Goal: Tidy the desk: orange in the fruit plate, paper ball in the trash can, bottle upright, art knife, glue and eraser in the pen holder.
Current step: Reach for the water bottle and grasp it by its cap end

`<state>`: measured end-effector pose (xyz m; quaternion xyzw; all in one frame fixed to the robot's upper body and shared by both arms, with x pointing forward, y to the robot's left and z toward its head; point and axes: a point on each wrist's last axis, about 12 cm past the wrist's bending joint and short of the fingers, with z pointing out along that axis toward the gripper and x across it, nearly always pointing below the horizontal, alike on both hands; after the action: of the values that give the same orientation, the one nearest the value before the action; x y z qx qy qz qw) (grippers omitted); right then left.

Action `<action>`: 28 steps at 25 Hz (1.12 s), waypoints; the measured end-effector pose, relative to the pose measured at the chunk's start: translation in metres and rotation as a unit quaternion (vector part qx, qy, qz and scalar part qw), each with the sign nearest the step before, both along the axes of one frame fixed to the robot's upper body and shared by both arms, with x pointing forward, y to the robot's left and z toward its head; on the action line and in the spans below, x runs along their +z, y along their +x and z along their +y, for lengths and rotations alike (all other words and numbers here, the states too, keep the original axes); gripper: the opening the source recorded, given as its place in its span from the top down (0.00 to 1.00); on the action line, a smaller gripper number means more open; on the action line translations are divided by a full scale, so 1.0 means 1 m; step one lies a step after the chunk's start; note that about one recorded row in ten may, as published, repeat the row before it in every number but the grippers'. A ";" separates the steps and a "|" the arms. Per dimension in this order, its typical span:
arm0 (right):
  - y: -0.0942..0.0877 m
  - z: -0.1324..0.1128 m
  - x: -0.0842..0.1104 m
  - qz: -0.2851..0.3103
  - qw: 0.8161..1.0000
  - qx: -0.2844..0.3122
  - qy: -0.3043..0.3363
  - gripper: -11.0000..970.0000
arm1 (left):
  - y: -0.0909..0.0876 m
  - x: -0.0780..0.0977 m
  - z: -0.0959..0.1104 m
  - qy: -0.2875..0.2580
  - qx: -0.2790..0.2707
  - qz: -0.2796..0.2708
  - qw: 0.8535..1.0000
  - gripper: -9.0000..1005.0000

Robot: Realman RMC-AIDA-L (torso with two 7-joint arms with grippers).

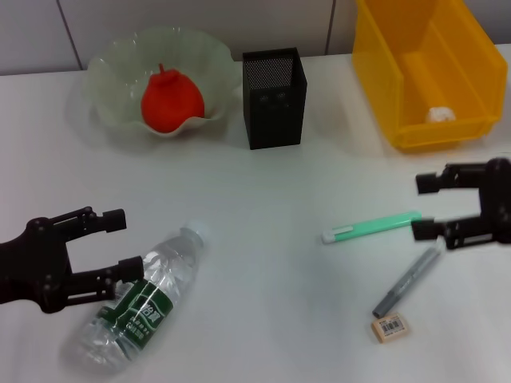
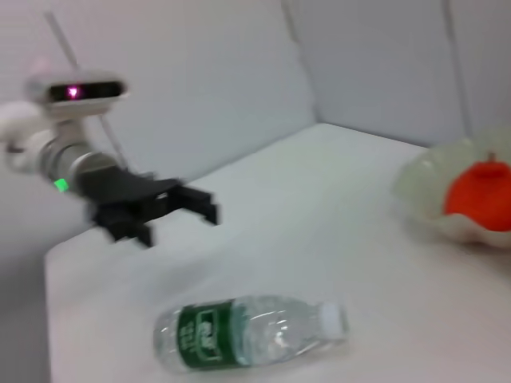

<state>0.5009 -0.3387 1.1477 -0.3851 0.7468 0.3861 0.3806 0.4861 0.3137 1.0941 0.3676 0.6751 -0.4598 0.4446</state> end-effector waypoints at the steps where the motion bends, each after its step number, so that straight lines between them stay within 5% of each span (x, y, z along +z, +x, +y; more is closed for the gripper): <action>1: -0.003 0.001 -0.006 -0.008 1.000 0.007 0.003 0.13 | 0.002 0.000 0.000 0.005 0.002 0.006 1.000 0.17; 7: -0.018 0.008 -0.038 -0.053 0.997 0.042 0.028 0.13 | 0.019 0.006 0.001 0.052 0.020 0.044 0.997 0.17; 17: -0.017 0.016 -0.055 -0.029 0.998 0.051 0.025 0.13 | 0.070 0.030 -0.023 0.190 0.042 0.102 0.976 0.17; 22: -0.014 0.020 -0.058 -0.026 0.998 0.051 0.021 0.13 | 0.077 0.036 -0.028 0.209 0.046 0.112 0.970 0.17; 23: -0.013 0.020 -0.058 -0.026 0.998 0.051 0.021 0.13 | 0.091 0.048 -0.036 0.245 0.072 0.132 0.958 0.17; 28: -0.011 0.021 -0.056 -0.028 0.998 0.053 0.022 0.13 | 0.104 0.066 -0.063 0.312 0.077 0.154 0.934 0.17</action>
<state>0.4899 -0.3176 1.0913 -0.4263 0.7061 0.4110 0.3884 0.5902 0.2505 1.1602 0.3595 0.8711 -0.2411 0.2321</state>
